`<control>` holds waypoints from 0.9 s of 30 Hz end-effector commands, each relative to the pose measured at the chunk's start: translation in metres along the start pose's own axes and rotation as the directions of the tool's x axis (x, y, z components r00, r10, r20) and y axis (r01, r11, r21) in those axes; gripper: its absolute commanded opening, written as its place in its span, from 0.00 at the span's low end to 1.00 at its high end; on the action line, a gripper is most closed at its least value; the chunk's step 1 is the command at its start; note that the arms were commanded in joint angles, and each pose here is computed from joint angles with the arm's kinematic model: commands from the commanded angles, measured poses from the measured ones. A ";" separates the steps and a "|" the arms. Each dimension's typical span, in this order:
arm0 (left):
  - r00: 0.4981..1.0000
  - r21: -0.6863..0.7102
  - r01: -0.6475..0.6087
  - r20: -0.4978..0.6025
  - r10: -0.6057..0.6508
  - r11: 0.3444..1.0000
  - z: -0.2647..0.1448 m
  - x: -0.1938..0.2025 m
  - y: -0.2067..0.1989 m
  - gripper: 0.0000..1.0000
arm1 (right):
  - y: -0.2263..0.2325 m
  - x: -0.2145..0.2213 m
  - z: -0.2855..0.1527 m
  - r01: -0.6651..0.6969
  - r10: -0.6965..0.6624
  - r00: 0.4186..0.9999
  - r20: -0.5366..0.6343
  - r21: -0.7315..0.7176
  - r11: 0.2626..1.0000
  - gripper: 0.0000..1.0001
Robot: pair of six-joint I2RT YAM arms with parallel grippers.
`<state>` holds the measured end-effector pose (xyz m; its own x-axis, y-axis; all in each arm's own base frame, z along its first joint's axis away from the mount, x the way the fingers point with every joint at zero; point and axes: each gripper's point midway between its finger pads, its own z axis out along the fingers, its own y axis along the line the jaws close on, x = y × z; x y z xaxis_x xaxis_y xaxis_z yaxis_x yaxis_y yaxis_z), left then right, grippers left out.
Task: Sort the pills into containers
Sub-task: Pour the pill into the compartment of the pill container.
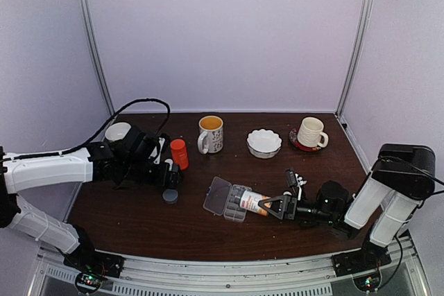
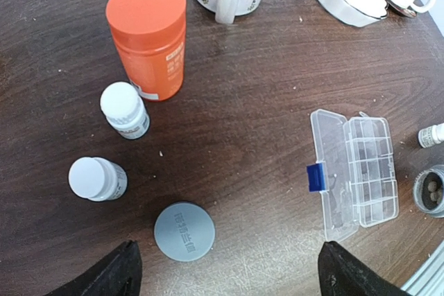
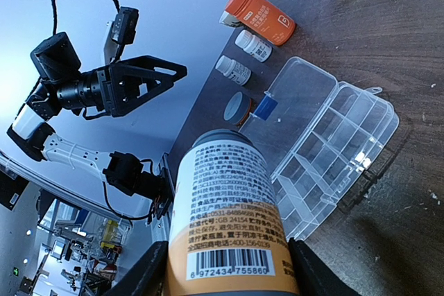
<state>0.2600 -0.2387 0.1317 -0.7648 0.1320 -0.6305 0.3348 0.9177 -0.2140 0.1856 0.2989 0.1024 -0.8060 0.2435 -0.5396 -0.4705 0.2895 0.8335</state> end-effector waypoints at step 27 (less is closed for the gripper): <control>0.999 0.088 -0.031 0.014 0.030 0.996 0.006 0.000 -0.016 0.89 | -0.008 0.010 0.019 -0.036 0.047 0.996 -0.078 0.140 0.990 0.00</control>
<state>0.2570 -0.2497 0.1285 -0.7630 0.1507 -0.6286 0.3800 0.8912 -0.2477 0.1849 0.3127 0.0804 -0.8624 0.1695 -0.4771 -0.3772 0.4134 0.8287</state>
